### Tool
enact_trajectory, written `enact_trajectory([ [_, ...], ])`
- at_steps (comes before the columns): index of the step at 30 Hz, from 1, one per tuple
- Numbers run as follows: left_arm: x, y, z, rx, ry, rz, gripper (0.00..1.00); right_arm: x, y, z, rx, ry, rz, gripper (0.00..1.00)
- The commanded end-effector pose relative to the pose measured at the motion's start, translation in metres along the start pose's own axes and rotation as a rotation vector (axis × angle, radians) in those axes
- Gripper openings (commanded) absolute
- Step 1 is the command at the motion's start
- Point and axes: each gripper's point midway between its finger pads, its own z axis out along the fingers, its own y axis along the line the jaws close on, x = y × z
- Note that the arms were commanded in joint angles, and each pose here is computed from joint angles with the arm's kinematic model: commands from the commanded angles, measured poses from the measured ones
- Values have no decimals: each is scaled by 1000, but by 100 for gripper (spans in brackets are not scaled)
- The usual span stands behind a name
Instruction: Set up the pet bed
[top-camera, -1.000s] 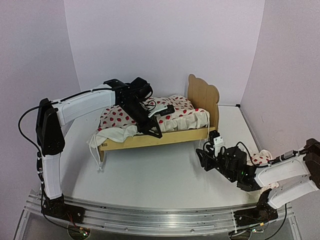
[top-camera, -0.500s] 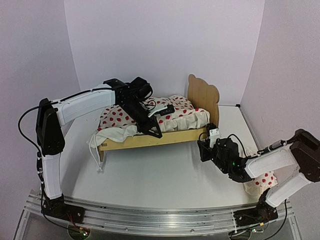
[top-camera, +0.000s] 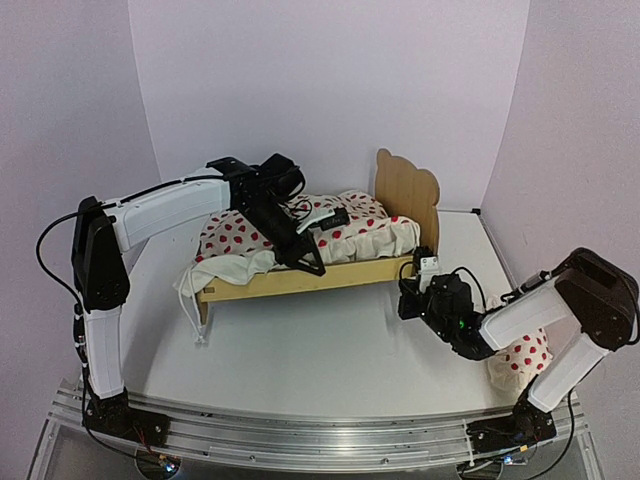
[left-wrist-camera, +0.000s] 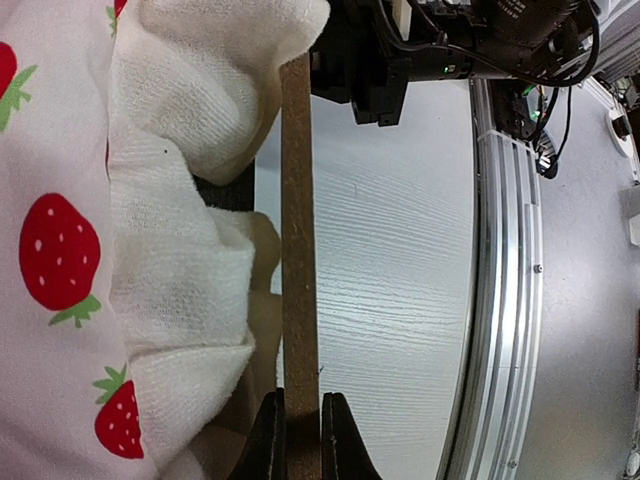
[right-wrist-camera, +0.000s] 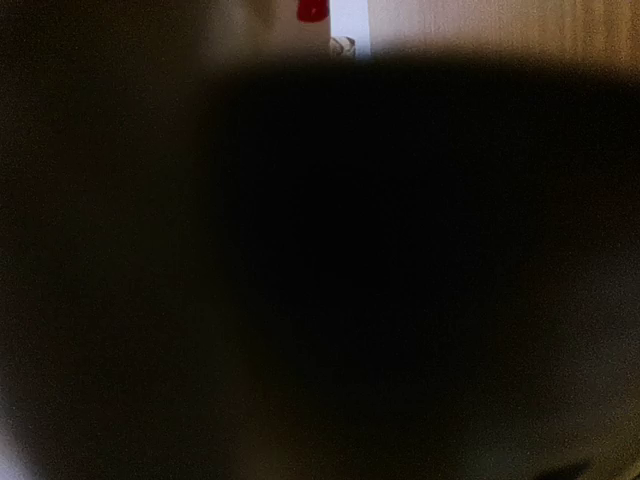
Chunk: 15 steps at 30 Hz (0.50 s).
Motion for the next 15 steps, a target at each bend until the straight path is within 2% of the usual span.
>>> enact_trajectory([
  [1,-61,-12,-68,-60,-243,121,0,4,8,-16,-82,55,84,0],
  [3,-54,9,-73,-105,-239,94,0,28,4,-26,-68,214,68,0],
  [5,-45,23,-72,-135,-219,104,0,40,3,-38,-68,320,68,0],
  [15,9,52,-33,-183,-110,190,0,89,22,-79,-214,648,65,0],
])
